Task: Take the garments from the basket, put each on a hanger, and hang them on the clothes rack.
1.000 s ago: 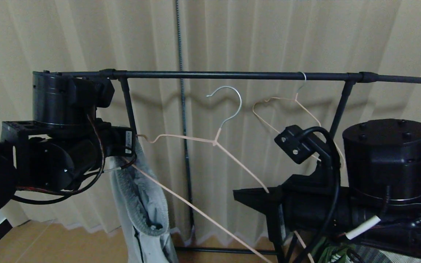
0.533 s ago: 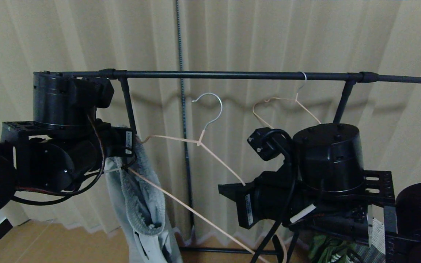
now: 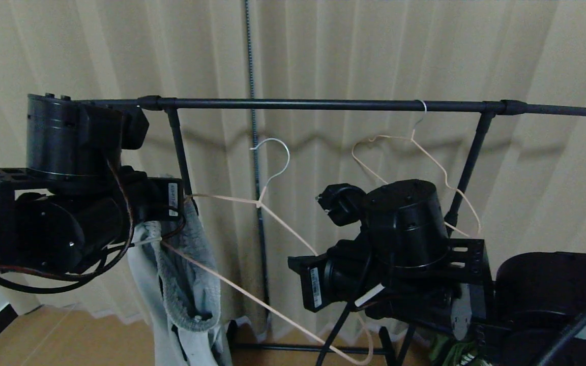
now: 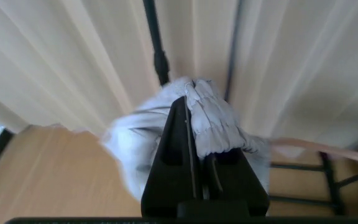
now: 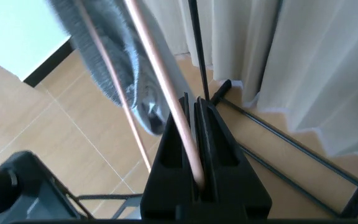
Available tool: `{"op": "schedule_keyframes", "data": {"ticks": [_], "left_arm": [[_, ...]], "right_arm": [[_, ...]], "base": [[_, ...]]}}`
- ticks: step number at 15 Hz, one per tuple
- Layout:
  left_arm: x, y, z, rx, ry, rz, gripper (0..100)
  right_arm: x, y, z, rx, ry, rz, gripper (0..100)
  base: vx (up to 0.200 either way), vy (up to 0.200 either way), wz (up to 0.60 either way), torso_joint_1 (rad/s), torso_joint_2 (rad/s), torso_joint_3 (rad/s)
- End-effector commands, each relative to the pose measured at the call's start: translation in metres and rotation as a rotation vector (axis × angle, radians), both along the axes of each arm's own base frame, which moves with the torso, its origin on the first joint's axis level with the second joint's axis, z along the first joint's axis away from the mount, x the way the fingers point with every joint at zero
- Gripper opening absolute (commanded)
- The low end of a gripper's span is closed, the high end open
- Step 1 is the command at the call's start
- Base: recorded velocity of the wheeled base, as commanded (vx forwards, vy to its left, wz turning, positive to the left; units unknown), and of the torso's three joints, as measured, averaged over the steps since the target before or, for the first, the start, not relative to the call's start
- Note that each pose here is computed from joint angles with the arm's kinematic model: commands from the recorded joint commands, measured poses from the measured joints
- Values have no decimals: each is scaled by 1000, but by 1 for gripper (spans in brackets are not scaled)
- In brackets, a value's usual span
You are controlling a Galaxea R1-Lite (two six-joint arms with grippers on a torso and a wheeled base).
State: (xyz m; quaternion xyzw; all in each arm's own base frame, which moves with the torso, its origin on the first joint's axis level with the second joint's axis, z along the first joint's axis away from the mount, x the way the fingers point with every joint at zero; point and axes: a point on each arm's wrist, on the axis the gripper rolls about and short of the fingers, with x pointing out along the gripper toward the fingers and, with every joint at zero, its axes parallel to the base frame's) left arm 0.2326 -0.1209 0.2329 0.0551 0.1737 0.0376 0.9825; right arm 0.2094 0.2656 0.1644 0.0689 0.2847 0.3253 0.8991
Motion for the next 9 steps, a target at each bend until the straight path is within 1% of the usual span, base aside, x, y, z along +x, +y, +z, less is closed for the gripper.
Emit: {"op": "schedule_keyframes", "data": {"ticks": [1, 3, 4, 5, 6, 7, 9], "left_arm": [[-17, -8, 10, -47, -29, -53, 0], [-23, -14, 12, -60, -33, -80, 0], [-27, -21, 13, -78, -39, -111, 0], [-27, -21, 13, -78, -39, -111, 0], [-34, -29, 15, -104, -44, -148, 0], [-40, -31, 18, -115, -53, -170, 0], [-52, -25, 23, -102, -69, -198, 0]], "right_arm": [[4, 11, -6, -8, 7, 10, 0], [5, 13, -7, -8, 7, 11, 0], [5, 13, -6, -7, 6, 13, 0], [5, 13, -6, -7, 6, 13, 0], [5, 13, -6, -7, 6, 13, 0], [5, 14, -7, -7, 8, 12, 0], [4, 12, -7, -10, 7, 11, 0]], "base": [[0, 0, 0, 0, 0, 0], [0, 0, 0, 0, 0, 0], [0, 0, 0, 0, 0, 0], [0, 0, 0, 0, 0, 0], [0, 0, 0, 0, 0, 0], [0, 0, 0, 0, 0, 0], [0, 0, 0, 0, 0, 0]]}}
